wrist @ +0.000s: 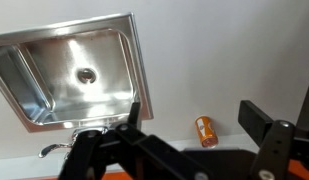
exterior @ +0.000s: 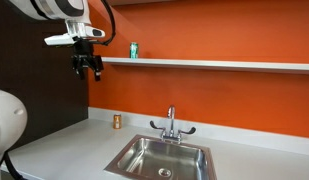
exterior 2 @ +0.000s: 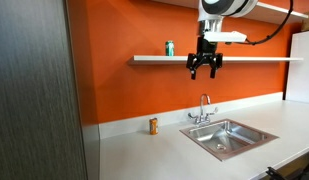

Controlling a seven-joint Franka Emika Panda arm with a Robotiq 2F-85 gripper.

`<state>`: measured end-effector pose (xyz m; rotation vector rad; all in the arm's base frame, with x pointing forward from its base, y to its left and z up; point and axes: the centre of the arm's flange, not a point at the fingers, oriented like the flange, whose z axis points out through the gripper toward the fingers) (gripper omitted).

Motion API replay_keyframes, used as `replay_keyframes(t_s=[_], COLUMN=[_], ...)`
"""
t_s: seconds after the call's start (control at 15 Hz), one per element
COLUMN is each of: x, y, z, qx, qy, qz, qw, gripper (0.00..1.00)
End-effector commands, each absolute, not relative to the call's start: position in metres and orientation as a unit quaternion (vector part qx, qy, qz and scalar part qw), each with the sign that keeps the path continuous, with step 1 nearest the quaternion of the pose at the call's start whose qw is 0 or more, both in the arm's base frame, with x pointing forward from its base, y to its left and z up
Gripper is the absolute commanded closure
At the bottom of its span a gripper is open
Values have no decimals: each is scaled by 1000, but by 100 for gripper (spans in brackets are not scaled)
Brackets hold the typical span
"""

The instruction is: Put the green can on the bottom shelf.

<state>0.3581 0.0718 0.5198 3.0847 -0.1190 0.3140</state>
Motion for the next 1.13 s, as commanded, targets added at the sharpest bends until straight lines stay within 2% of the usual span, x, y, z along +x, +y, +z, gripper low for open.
replay_keyframes(t_s=[0.0,1.07], x=[352,356], y=[62,65], z=[512,508], qx=[996,995], qy=[-22,-36], qz=[87,89], qw=[17,19], gripper=[0,0])
